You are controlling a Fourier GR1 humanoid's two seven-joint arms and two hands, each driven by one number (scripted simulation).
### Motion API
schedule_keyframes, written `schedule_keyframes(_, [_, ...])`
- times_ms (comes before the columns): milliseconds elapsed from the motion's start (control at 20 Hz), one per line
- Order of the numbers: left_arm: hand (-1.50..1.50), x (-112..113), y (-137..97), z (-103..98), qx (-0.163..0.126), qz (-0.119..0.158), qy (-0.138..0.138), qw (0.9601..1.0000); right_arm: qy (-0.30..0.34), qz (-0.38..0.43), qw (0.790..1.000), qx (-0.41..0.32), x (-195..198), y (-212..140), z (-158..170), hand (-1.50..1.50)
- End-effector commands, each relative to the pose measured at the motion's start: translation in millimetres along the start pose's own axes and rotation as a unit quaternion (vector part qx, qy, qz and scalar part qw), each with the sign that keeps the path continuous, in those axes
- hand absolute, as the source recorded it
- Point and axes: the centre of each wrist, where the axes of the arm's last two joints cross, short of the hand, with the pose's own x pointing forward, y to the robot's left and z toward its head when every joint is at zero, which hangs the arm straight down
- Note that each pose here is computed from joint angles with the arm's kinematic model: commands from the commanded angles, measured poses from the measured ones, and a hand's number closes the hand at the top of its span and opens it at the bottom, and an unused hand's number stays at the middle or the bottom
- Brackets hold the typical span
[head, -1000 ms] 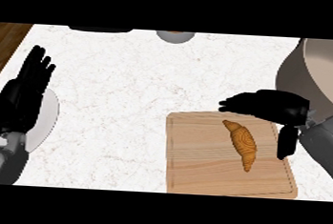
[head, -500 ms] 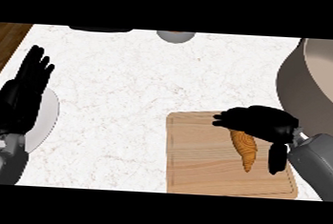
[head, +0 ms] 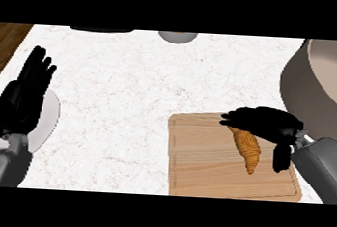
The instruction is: Pick the croissant from the cutting board and place it in the pot
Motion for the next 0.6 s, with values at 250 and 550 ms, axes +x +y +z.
schedule_keyframes(250, [0.00,-4.5,0.3,10.2,-0.012,-0.007,0.002,0.9999,0.014,0.015,1.000,0.006,-11.8,37.9,-33.1,-1.50])
schedule_keyframes(550, [0.00,0.1,-2.3,8.6,-0.001,0.003,0.006,1.0000,0.031,0.011,0.999,0.004,-16.8,34.7,-28.0,-1.50])
